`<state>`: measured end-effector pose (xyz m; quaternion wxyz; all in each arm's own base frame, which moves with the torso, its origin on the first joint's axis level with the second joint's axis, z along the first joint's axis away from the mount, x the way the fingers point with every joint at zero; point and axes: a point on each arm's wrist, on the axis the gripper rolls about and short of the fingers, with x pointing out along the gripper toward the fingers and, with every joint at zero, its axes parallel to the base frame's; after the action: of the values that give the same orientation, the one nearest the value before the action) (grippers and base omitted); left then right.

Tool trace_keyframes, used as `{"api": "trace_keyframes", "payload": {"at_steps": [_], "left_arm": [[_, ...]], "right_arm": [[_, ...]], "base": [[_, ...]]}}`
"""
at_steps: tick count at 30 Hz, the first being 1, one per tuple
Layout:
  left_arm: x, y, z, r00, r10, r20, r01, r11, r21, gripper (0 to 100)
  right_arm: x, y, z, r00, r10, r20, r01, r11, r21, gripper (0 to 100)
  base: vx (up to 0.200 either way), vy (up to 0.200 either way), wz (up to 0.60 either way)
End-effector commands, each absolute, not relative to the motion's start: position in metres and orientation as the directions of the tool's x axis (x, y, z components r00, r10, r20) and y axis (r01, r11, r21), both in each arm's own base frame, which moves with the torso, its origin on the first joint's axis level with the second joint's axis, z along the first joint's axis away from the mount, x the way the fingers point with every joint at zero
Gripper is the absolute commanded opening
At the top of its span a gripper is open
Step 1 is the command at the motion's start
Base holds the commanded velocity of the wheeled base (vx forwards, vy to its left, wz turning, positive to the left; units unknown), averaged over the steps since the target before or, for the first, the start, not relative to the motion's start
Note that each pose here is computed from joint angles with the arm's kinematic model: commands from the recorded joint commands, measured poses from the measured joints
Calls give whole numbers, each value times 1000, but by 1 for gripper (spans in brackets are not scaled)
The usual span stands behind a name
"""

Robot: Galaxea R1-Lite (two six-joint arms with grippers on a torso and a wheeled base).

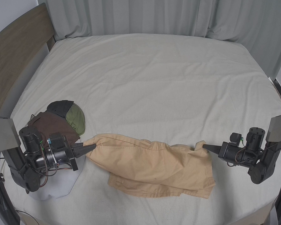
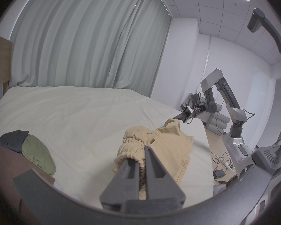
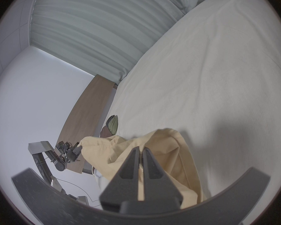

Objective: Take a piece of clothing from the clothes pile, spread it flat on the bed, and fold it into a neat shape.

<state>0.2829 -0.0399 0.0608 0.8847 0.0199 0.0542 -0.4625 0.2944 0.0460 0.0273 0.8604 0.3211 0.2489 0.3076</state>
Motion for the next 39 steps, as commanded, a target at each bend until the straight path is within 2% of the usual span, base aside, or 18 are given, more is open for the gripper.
{"api": "trace_keyframes", "payload": {"at_steps": [1,7,23,33,34,39], "left_arm": [[286,-37,61,576,-810,-109,814,581,-11,0],[291,-29,62,602,-792,-102,795,607,-20,0],[293,-22,49,614,-779,-131,779,624,-58,0],[291,-23,47,606,-783,-139,784,618,-64,0],[291,-23,47,606,-783,-139,784,618,-64,0],[291,-24,48,605,-784,-137,785,616,-61,0]], "right_arm": [[288,43,28,683,693,-233,-369,602,708,0],[276,42,32,674,697,-245,-367,604,707,0],[238,57,8,531,765,-364,-462,621,633,0],[243,58,10,537,767,-350,-479,619,622,0],[244,59,10,537,768,-348,-482,618,621,100],[252,62,12,547,771,-327,-496,613,615,100]], "base": [[0,0,0],[0,0,0],[0,0,0],[0,0,0],[0,0,0],[0,0,0]]}}
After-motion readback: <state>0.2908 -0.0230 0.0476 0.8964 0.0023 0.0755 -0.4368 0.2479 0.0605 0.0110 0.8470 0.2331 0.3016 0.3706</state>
